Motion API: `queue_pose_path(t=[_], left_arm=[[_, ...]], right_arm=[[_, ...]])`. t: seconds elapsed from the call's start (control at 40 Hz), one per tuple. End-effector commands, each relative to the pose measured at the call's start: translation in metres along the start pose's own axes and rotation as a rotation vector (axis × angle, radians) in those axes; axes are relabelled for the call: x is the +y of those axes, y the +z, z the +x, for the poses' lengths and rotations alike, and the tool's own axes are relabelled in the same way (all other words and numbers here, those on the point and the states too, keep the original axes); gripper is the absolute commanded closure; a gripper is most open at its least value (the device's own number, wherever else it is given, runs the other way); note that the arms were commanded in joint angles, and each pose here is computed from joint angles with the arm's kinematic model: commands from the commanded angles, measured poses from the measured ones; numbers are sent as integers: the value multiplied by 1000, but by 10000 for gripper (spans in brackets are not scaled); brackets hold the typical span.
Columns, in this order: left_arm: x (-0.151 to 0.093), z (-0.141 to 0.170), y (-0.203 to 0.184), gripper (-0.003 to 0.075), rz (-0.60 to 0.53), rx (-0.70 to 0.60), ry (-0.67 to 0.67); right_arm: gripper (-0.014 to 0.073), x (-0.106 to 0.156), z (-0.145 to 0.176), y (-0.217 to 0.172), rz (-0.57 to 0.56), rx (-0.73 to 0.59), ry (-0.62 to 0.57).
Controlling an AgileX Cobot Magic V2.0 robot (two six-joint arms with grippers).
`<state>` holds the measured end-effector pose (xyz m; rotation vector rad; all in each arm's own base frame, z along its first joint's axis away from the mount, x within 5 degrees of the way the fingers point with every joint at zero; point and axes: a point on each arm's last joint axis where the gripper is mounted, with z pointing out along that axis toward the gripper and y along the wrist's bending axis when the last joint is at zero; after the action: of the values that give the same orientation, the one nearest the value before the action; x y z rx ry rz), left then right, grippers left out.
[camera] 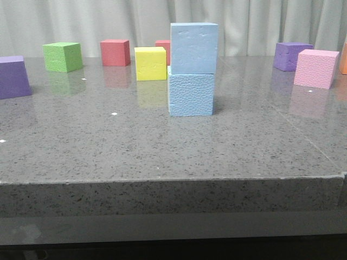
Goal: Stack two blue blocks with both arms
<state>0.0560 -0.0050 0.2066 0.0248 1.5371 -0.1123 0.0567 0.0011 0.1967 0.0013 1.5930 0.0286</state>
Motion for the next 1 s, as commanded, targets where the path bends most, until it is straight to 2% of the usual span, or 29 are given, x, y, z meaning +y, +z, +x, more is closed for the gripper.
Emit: queue_pose_path(t=[0.0, 0.78, 0.98], left_arm=[[0, -8, -2, 739, -2, -91, -12], [0, -8, -2, 739, -2, -91, -12], [4, -9, -2, 739, -74, -100, -6]], right_arm=[[662, -1, -13, -3, 11, -147, -11], [662, -1, -14, -3, 11, -148, -11], [662, -1, -14, -3, 11, -148, -11]])
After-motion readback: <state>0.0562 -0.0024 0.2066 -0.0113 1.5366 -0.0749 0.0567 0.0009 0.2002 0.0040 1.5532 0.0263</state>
